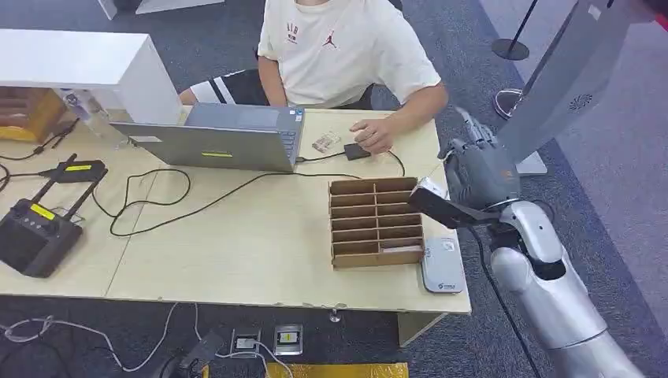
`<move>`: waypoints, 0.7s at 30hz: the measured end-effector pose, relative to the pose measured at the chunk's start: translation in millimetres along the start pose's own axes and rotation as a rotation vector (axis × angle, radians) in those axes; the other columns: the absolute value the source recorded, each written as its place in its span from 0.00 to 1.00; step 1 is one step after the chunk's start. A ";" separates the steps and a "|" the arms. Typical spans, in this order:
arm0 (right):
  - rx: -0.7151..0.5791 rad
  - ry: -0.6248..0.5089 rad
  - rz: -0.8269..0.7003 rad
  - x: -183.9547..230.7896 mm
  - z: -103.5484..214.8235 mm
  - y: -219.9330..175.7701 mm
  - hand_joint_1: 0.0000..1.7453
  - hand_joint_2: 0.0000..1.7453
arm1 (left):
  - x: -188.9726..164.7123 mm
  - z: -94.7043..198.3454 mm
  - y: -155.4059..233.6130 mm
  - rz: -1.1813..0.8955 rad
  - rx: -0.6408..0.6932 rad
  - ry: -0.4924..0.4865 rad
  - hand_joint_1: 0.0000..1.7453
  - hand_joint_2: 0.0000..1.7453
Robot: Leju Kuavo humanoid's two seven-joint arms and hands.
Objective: Pass the card to the sensor for recognition and then transmit it.
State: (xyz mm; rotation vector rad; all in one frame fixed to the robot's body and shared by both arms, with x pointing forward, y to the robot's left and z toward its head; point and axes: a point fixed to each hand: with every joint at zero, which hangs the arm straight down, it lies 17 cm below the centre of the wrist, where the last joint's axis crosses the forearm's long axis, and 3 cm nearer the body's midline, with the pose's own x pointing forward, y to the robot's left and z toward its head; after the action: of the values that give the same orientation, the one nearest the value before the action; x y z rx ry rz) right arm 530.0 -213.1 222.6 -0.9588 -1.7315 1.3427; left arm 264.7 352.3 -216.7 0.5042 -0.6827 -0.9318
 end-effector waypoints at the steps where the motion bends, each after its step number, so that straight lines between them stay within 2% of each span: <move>1: -0.024 -0.001 0.004 -2.7 -4.3 -11.1 1.00 1.00 | 1.0 0.0 0.3 0.001 0.001 -0.006 0.00 0.00; 3: -0.091 -0.006 0.008 -10.4 -16.0 -44.6 1.00 1.00 | 4.2 0.3 1.0 0.001 0.009 -0.028 0.00 0.00; 6: -0.225 -0.021 0.022 -23.0 -37.0 -116.8 1.00 1.00 | 6.1 1.6 1.0 0.004 0.022 -0.047 0.00 0.00; 9: -0.259 -0.043 0.042 -26.3 -48.2 -140.7 1.00 1.00 | 4.0 2.6 -1.9 -0.001 0.015 -0.040 0.00 0.00; 15: -0.246 -0.035 0.036 -36.2 -68.7 -125.8 1.00 1.00 | 3.9 -0.7 2.2 -0.012 0.006 -0.023 0.00 0.00; 21: -0.146 0.007 0.015 -47.1 -77.3 -75.4 1.00 1.00 | 4.2 -1.5 4.1 -0.018 0.009 -0.022 0.00 0.00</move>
State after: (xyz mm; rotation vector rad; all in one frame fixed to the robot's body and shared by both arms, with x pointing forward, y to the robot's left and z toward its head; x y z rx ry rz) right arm 610.6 -234.7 305.8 -1.0574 -1.8409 1.2332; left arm 269.8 351.0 -213.7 0.5090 -0.7036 -0.9534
